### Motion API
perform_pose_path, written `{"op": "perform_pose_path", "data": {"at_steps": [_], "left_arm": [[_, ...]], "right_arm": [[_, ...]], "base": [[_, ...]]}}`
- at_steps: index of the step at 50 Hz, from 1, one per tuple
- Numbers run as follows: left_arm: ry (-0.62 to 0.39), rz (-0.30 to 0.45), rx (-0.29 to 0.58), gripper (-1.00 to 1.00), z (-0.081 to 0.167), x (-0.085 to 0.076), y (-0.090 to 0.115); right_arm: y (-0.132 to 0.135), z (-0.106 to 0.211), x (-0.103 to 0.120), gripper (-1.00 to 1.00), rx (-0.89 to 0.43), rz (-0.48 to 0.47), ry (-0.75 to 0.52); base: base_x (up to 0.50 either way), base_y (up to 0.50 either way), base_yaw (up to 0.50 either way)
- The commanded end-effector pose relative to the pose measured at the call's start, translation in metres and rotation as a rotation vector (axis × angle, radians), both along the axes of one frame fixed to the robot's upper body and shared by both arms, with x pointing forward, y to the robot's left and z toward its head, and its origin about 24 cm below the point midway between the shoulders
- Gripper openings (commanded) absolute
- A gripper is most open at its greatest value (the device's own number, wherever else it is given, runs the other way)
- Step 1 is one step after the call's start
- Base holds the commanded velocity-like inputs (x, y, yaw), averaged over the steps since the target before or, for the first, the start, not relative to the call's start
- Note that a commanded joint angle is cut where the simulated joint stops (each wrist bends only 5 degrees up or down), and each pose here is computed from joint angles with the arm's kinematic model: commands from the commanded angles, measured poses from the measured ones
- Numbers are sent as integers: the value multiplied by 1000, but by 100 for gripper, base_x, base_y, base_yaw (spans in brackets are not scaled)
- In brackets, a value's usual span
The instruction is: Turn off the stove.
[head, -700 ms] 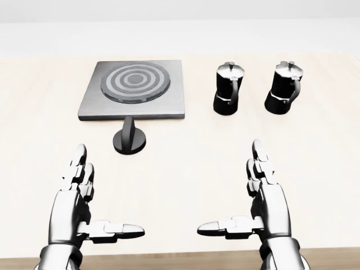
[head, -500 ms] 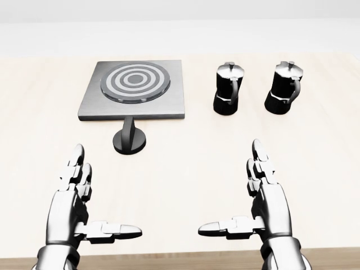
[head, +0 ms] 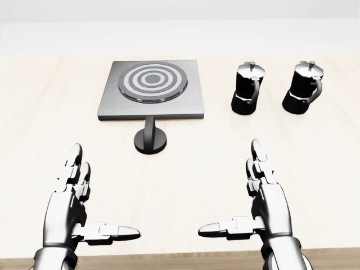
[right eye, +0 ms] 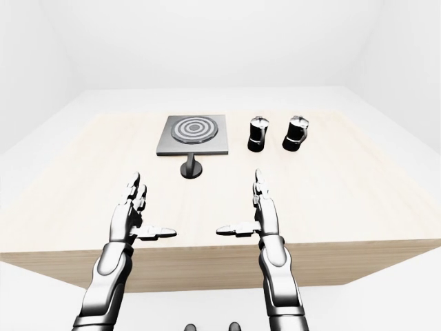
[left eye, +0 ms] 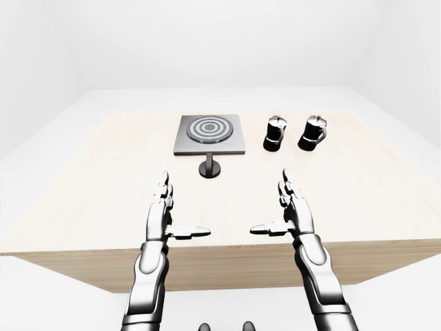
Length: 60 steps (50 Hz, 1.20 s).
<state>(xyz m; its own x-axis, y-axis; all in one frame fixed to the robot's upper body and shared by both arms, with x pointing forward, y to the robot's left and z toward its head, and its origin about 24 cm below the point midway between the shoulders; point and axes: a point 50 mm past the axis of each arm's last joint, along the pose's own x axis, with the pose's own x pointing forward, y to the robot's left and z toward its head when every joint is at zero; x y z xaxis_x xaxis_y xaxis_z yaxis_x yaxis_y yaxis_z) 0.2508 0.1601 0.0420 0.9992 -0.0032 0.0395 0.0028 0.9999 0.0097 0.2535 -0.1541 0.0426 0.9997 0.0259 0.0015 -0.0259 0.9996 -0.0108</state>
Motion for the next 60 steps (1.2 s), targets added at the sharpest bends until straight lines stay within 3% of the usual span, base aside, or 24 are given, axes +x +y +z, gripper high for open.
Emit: {"op": "perform_pose_path", "data": {"at_steps": [1,21,60], "left_arm": [[-5,-2,2,100,-1,0,0],[-9,-6,3,100,-1,-1,0],[4,-9,-3,100,0,-1,0]], "right_arm": [[0,1,0,100,1,4,-1],[0,0,0,100,18,6,4],[-1,-4,2,100,11,-1,19]], "base": [[1,23,0],[1,22,0],[17,3,0]]}}
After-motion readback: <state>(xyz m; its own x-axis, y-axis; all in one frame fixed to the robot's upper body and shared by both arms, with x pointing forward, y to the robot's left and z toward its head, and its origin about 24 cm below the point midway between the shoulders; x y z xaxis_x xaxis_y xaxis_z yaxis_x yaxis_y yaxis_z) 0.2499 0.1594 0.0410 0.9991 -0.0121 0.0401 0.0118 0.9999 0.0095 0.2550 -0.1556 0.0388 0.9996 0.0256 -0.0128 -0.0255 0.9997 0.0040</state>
